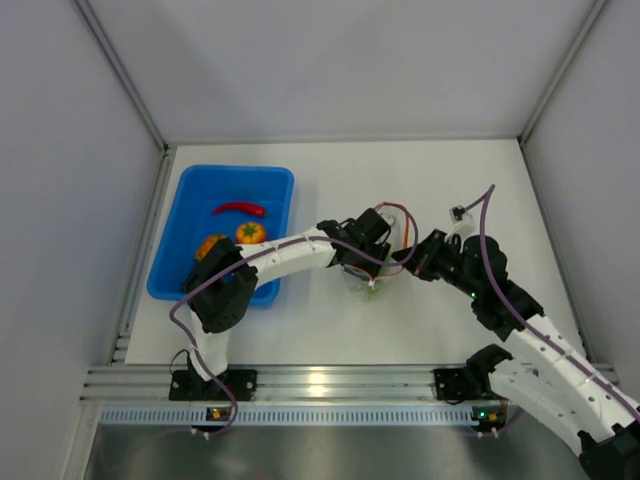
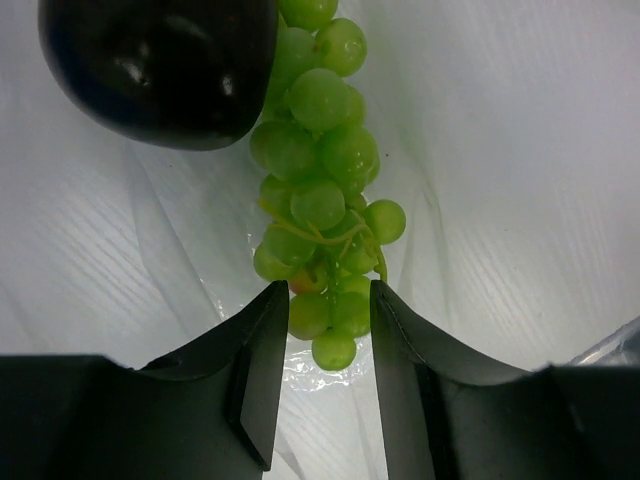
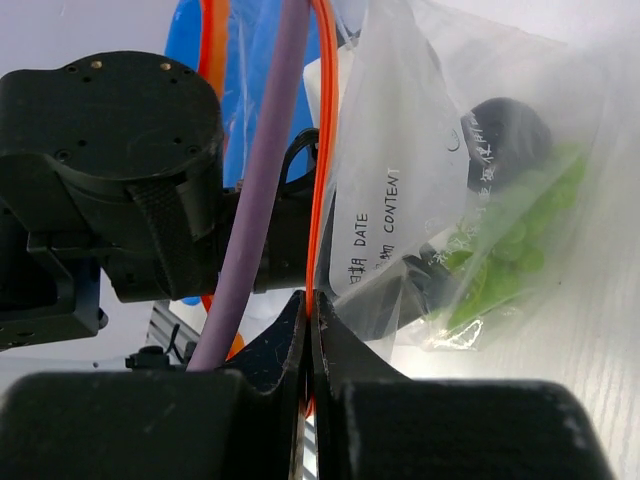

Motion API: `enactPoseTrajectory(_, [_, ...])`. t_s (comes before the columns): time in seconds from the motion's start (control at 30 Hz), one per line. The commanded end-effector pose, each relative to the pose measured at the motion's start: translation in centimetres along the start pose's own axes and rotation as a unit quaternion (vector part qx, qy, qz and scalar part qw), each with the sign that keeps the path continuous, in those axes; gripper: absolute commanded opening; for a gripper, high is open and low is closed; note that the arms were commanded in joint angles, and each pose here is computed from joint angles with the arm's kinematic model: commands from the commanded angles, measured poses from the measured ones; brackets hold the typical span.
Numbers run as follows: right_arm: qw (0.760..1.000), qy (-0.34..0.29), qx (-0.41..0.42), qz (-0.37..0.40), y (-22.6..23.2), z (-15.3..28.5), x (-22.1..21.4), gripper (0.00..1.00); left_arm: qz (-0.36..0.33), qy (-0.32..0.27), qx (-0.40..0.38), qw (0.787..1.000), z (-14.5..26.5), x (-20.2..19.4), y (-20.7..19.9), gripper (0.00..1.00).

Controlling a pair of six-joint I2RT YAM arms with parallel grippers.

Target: Open the zip-top bag and remove the fake food

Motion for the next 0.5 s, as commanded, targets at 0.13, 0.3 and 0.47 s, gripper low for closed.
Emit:
enactPoseTrajectory(0.13, [0.999,-0.021,0.015,0.032,1.5,0.8,1.6,0.0,0.021,-0.006,-0.017,1.0,-0.6,1.2,-1.1,0.45])
enactPoseTrajectory(0.3, [0.999,-0.018,0.016,0.034,1.5,0.7,1.4,0.0,0.017,0.009,-0.022,1.0,-1.4,0.4,-1.4,0.52])
enactPoseTrajectory(0.47, [0.999,-0.019,0.017,0.036,1.5,0.7,1.5,0.0,0.019,0.025,-0.018,0.999,-2.3,-0.5,-1.2,0.52])
Point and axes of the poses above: each gripper's point midway between its finger pads, its own z axis back along the fingers, its own y axis along the line the jaws close on, x = y × z, the point moved 2 cm from there along z, back along the fingers, and after that the axes turned 3 degrees about z, right-handed, at the moved point
